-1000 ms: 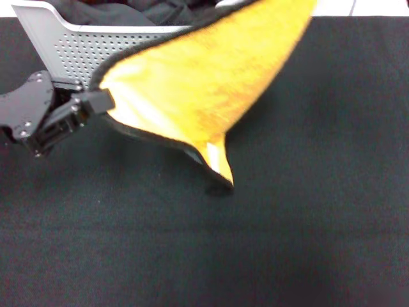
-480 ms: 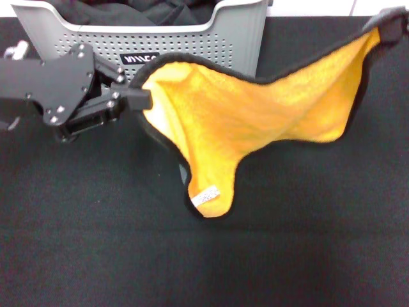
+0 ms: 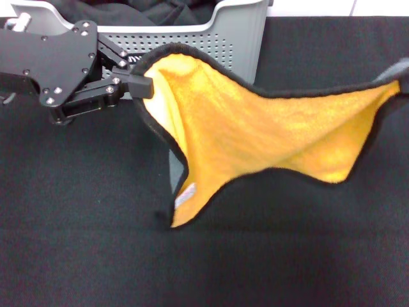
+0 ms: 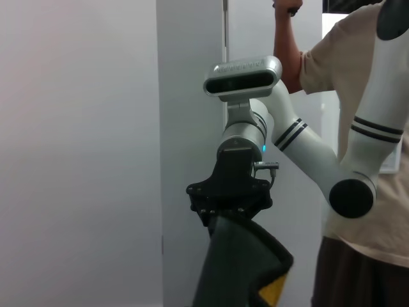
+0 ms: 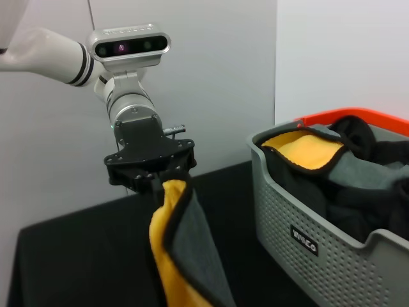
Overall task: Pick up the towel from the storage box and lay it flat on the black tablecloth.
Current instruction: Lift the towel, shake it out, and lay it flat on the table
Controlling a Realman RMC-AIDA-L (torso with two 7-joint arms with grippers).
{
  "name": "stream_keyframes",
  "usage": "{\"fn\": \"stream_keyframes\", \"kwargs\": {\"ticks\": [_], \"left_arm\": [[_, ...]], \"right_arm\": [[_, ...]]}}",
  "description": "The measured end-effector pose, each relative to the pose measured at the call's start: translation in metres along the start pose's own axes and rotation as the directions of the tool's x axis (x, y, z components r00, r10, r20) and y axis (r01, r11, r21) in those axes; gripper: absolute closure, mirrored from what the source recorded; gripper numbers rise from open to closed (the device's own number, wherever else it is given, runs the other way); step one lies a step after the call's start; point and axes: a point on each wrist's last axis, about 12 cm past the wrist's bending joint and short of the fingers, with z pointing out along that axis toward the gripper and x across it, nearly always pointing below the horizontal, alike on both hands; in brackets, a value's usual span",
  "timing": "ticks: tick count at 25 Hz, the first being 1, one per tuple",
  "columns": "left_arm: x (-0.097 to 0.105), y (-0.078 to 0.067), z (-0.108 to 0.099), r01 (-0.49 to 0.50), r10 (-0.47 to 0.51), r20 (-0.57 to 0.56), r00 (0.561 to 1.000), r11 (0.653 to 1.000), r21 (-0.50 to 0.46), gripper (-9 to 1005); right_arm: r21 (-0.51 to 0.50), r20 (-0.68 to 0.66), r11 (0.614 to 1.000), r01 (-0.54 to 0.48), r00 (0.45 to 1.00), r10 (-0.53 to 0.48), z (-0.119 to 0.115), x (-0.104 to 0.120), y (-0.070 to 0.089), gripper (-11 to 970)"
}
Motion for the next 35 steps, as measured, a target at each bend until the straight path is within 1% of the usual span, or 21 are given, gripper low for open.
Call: {"fn": "stream_keyframes", "kwargs": {"ticks": [5,9,12,13,14,17,18,19,22,23,24,25,26,28,29,30,32,35], "left_arm": [[0.001,-0.004,-0.002,0.044,-0.044,0.005,0.999,0.999,0.011,980],[0.008,-0.015,-0.003,0.074,-0.074,0.026,0.997,0.997,0.029,980],[0.013,-0.028,-0.005,0.083,-0.086,0.065,0.994,0.995,0.049,980],[0.015,-0.033,-0.005,0.086,-0.089,0.076,0.993,0.995,0.049,980],[0.017,-0.036,-0.006,0.088,-0.092,0.084,0.992,0.995,0.048,980],[0.026,-0.052,-0.007,0.107,-0.112,0.124,0.986,0.993,0.046,980],[0.031,-0.060,-0.006,0.113,-0.120,0.141,0.983,0.992,0.052,980],[0.031,-0.060,-0.006,0.113,-0.120,0.141,0.983,0.992,0.052,980],[0.036,-0.073,-0.007,0.130,-0.139,0.163,0.977,0.989,0.064,981],[0.040,-0.082,-0.008,0.142,-0.151,0.175,0.973,0.988,0.065,981],[0.040,-0.082,-0.008,0.142,-0.151,0.175,0.973,0.988,0.065,981],[0.042,-0.087,-0.010,0.149,-0.158,0.179,0.971,0.987,0.062,981],[0.044,-0.091,-0.011,0.155,-0.162,0.182,0.970,0.987,0.054,981],[0.050,-0.099,-0.013,0.174,-0.179,0.185,0.966,0.984,0.043,981],[0.052,-0.102,-0.013,0.184,-0.188,0.185,0.965,0.982,0.039,981],[0.055,-0.106,-0.013,0.195,-0.198,0.185,0.963,0.980,0.036,981],[0.060,-0.111,-0.015,0.213,-0.213,0.186,0.959,0.977,0.019,981],[0.066,-0.114,-0.017,0.234,-0.228,0.181,0.957,0.972,-0.012,981]], "right_arm": [[-0.041,0.041,0.999,-0.017,0.999,0.019,-0.015,0.009,0.013,942],[-0.099,0.068,0.995,-0.008,0.998,0.015,-0.027,0.014,0.025,942],[-0.138,0.080,0.990,-0.001,0.997,0.012,-0.034,0.019,0.032,942],[-0.138,0.080,0.990,-0.001,0.997,0.012,-0.034,0.019,0.032,942],[-0.173,0.070,0.985,-0.002,0.997,0.015,-0.036,0.023,0.037,942],[-0.201,0.057,0.980,-0.008,0.998,0.020,-0.035,0.026,0.039,942],[-0.227,0.053,0.974,-0.004,0.998,0.017,-0.033,0.027,0.041,942],[-0.227,0.053,0.974,-0.004,0.998,0.017,-0.033,0.027,0.041,942],[-0.272,0.071,0.962,0.022,0.997,-0.002,-0.034,0.026,0.047,942],[-0.286,0.080,0.958,0.031,0.997,-0.008,-0.034,0.025,0.048,942],[-0.297,0.087,0.954,0.036,0.996,-0.011,-0.034,0.025,0.050,942],[-0.309,0.091,0.950,0.038,0.996,-0.010,-0.034,0.025,0.051,941],[-0.321,0.091,0.947,0.029,0.996,0.000,-0.033,0.026,0.050,941],[-0.361,0.082,0.932,-0.026,0.995,0.060,-0.025,0.033,0.044,941],[-0.361,0.082,0.932,-0.026,0.995,0.060,-0.025,0.033,0.044,941],[-0.370,0.076,0.928,-0.049,0.994,0.083,-0.021,0.036,0.040,941],[-0.370,0.056,0.923,-0.104,0.989,0.134,-0.011,0.044,0.029,941],[-0.336,0.019,0.929,-0.154,0.985,0.170,0.007,0.057,0.009,941]]}}
